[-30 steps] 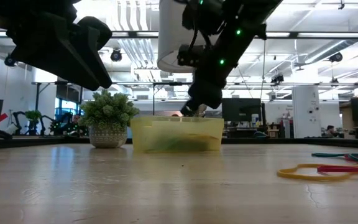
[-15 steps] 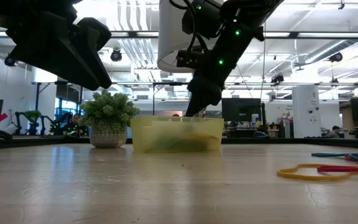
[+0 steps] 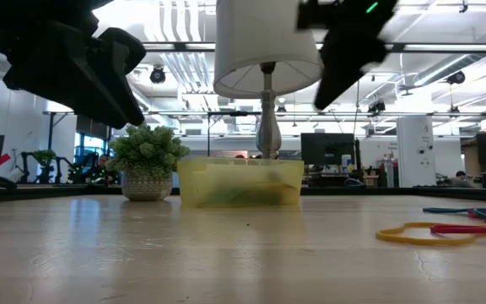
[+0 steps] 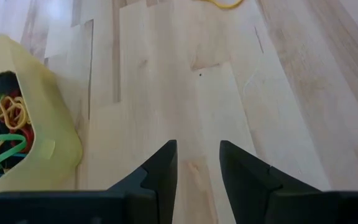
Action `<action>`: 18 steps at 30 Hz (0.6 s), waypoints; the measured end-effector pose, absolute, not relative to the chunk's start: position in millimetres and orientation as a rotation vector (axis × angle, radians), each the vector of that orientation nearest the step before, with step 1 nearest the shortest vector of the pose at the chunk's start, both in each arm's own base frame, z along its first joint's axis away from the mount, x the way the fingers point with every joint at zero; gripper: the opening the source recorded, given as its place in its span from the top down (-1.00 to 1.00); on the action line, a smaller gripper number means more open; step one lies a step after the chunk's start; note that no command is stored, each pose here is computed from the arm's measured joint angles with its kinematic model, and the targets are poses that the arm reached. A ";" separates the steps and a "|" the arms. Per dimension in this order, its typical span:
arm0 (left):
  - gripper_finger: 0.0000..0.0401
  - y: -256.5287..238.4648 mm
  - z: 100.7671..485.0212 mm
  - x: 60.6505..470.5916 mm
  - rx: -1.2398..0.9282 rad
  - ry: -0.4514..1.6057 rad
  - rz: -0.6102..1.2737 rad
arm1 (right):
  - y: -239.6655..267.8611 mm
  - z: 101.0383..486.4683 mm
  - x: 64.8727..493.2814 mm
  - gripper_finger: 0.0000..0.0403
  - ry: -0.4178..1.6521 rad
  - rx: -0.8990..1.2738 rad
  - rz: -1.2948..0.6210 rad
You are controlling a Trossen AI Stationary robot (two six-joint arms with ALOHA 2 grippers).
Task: Pick and place rubber bands into bin
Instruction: Put the blue rubber band into the yellow bin
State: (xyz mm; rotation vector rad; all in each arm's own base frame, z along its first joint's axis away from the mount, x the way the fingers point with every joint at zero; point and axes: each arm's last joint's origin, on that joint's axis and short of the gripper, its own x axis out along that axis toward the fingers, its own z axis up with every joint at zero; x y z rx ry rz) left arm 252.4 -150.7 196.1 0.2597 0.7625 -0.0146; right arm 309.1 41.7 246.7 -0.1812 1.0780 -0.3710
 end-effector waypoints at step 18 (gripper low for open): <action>0.48 -151.2 195.8 253.0 0.250 0.749 -0.016 | 135.4 186.8 214.0 0.35 1.161 -0.060 -0.277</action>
